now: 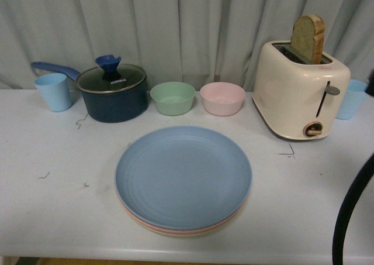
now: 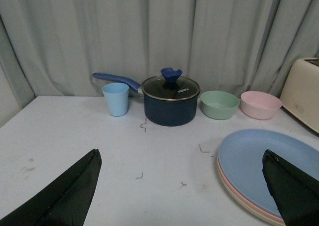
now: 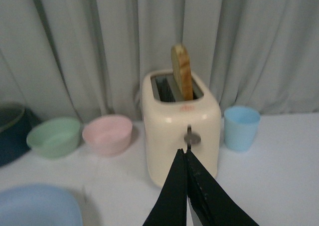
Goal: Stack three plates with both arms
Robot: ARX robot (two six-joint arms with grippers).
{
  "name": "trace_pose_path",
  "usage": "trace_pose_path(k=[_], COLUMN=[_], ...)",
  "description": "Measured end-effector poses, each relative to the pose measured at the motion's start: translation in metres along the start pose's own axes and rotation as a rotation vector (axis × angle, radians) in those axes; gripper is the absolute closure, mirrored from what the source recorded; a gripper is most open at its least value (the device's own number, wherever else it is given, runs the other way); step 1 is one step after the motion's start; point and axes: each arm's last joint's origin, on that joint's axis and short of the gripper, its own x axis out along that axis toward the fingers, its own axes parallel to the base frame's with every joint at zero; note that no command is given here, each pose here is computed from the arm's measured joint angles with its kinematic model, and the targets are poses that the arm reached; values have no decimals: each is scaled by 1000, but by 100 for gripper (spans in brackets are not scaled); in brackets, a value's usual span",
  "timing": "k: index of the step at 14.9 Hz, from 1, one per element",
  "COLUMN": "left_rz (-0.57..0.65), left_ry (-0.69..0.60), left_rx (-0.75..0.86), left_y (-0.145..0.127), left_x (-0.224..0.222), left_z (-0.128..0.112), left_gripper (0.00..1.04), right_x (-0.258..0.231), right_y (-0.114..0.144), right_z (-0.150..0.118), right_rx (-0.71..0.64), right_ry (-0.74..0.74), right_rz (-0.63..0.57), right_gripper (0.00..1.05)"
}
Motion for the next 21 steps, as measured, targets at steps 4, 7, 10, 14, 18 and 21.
trace_pose_path(k=[4,7,10,14,18,21], left_rz=[0,0,0,0,0,0], left_ry=[0,1,0,0,0,0], left_rx=[0,0,0,0,0,0], left_y=[0,0,0,0,0,0], left_x=[0,0,0,0,0,0], left_z=[0,0,0,0,0,0], left_gripper=[7,7,7,7,7,7], right_x=[-49,-78,-97,-117,-131,-139], right_y=[-25,-34,-48,-50,-50,-50], right_z=[8,2,7,10,14,17], right_rx=[-26,-32,-29,-29,-29,-29], right_ry=[37,91,68,63,51,45], right_rz=[-4,7,1,-3,-3,-3], right_gripper=[103,103,103,103,103,103])
